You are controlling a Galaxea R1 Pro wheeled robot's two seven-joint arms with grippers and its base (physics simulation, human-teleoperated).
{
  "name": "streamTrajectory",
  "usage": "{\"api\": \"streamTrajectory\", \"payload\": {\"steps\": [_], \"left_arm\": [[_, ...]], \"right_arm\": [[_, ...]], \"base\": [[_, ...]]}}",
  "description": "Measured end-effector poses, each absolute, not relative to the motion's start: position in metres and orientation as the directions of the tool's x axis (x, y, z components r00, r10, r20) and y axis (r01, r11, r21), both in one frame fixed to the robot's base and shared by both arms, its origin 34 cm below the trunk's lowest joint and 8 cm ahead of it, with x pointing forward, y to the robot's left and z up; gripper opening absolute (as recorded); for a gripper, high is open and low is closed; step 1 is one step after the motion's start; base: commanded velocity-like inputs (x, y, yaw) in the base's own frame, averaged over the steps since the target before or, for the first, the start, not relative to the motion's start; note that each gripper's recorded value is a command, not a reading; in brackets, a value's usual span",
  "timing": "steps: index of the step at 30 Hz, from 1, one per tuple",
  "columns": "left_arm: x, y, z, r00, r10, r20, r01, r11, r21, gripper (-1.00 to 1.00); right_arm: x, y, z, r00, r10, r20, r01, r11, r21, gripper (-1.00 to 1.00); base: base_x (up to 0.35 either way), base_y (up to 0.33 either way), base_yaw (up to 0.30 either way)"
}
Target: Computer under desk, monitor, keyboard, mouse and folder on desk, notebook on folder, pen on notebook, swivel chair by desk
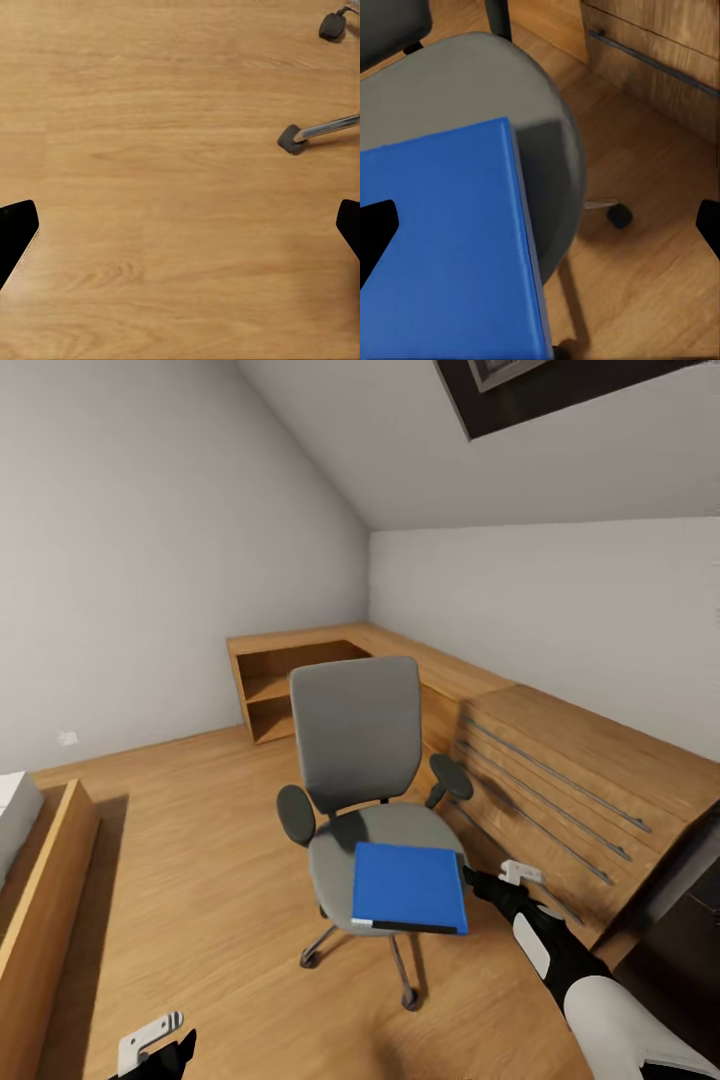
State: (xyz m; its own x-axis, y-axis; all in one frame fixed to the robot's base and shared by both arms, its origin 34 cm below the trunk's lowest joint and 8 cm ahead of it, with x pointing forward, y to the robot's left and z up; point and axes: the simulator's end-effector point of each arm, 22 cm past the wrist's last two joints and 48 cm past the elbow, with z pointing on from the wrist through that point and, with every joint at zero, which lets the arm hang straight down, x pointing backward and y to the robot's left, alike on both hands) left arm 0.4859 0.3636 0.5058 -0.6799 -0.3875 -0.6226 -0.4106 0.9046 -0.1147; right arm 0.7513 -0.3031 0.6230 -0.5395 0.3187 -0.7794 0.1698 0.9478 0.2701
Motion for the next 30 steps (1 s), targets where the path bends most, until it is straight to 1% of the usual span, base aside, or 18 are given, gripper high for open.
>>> {"api": "streamTrajectory", "payload": {"steps": [4, 14, 22, 27, 30], "left_arm": [[0.4858, 0.3634, 0.5056, -0.680, -0.387, -0.622, -0.410, 0.905, -0.115, 1.00], [0.4838, 0.3620, 0.5032, -0.684, -0.388, -0.618, -0.409, 0.905, -0.115, 1.00], [0.4898, 0.3656, 0.5086, -0.660, -0.377, -0.650, -0.408, 0.906, -0.112, 1.00], [0.4898, 0.3658, 0.5086, -0.659, -0.376, -0.652, -0.408, 0.906, -0.111, 1.00], [0.4898, 0.3658, 0.5085, -0.658, -0.376, -0.652, -0.408, 0.906, -0.111, 1.00]], "right_arm": [[0.7550, -0.3040, 0.6286, -0.528, 0.319, -0.787, 0.168, 0.948, 0.272, 1.00], [0.7566, -0.3044, 0.6310, -0.523, 0.320, -0.790, 0.167, 0.948, 0.272, 1.00], [0.7565, -0.3025, 0.6302, -0.525, 0.320, -0.789, 0.166, 0.947, 0.274, 1.00], [0.7565, -0.3020, 0.6301, -0.525, 0.321, -0.788, 0.166, 0.947, 0.275, 1.00], [0.7566, -0.3020, 0.6300, -0.525, 0.321, -0.788, 0.166, 0.947, 0.275, 1.00]], "base": [[0.000, 0.288, -0.257], [-0.012, 0.046, -0.257], [-0.203, 0.221, -0.237], [-0.253, 0.231, -0.065], [-0.293, 0.125, -0.016]]}}
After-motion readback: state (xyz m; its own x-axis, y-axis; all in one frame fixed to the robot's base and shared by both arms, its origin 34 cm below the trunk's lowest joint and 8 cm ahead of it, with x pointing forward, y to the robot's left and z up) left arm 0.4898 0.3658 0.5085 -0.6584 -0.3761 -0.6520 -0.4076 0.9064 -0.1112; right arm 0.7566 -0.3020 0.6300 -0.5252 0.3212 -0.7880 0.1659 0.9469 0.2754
